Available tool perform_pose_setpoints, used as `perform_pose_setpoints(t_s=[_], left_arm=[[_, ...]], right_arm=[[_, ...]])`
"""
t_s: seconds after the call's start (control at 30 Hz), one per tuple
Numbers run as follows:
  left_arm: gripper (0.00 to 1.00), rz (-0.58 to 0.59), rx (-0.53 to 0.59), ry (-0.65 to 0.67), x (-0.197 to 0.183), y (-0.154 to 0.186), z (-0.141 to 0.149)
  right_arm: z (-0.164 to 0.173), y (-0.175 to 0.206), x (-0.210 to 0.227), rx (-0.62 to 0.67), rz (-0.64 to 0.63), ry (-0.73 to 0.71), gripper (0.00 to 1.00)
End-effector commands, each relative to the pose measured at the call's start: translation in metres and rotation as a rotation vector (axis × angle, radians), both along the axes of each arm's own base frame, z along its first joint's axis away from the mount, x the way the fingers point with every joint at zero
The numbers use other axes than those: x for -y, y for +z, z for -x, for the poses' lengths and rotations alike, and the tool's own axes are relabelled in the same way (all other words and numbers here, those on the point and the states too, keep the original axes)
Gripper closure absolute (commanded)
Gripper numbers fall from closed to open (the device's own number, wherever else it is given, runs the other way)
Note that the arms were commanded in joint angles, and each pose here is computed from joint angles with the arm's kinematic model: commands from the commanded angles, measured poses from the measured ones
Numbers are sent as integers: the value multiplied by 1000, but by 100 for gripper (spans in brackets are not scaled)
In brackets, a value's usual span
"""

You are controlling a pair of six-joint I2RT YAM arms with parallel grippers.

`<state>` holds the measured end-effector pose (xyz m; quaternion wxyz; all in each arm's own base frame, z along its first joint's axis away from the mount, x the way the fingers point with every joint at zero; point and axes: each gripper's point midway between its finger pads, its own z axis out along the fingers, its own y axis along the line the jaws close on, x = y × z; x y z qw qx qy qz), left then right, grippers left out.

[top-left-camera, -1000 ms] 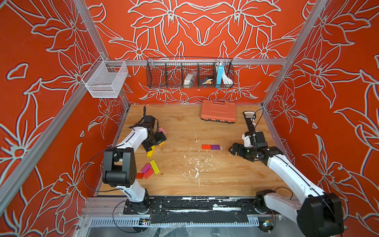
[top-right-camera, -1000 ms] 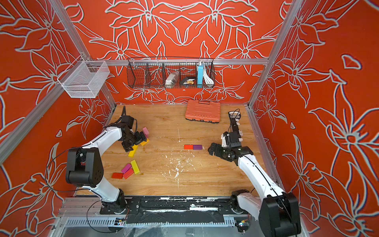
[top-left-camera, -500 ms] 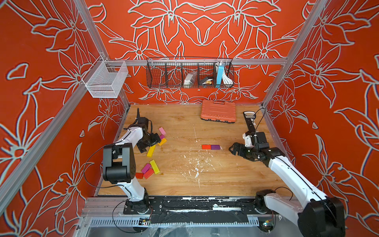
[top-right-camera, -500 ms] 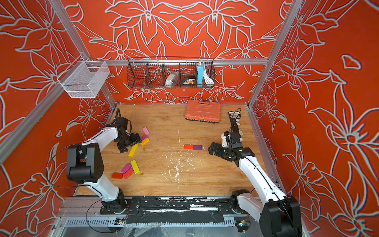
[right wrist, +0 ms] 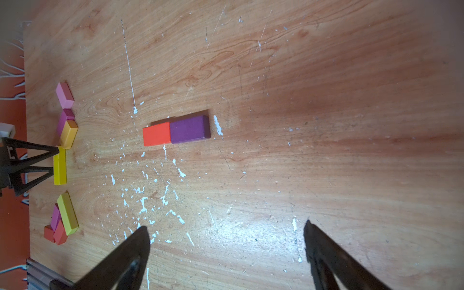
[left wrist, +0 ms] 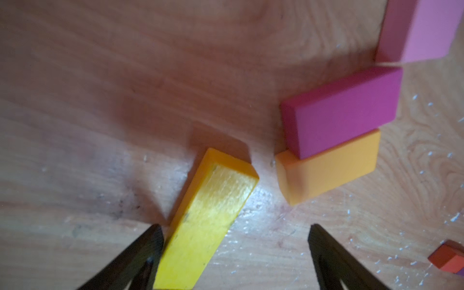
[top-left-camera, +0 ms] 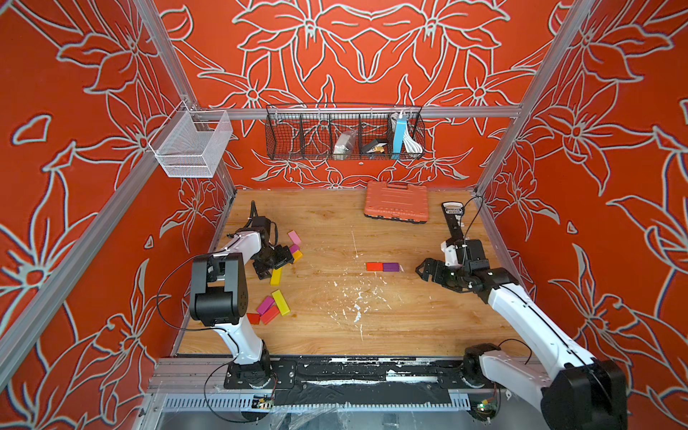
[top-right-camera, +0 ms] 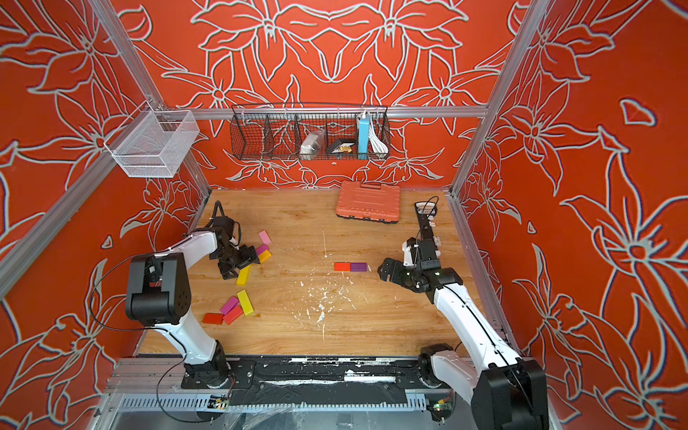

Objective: Assemble the letter c with building blocks
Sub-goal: Pick up the building block from the center of the board.

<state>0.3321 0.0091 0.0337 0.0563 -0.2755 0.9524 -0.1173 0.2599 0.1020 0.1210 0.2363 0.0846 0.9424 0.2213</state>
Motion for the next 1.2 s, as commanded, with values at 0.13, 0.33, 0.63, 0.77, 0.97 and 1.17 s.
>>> perform_pose_setpoints(t_s=[0.13, 0.33, 0.63, 0.77, 0.97, 1.17], left_arm=[[20, -4, 4, -7, 1, 6, 13], [29, -103, -59, -31, -7, 3, 23], [34, -225, -139, -87, -13, -5, 27], [37, -234, -149, -98, -13, -7, 26], [46, -222, -158, -104, -10, -13, 24], [61, -206, -157, -104, -6, -16, 22]], right_arm=[[-1, -6, 1, -15, -11, -22, 2], [-2, -5, 1, -13, -17, -27, 2], [0, -2, 2, -8, -13, -31, 2], [0, -2, 3, -8, -12, -32, 2], [-1, -1, 3, -5, -10, -32, 2], [-1, 0, 4, -3, -4, -31, 2]])
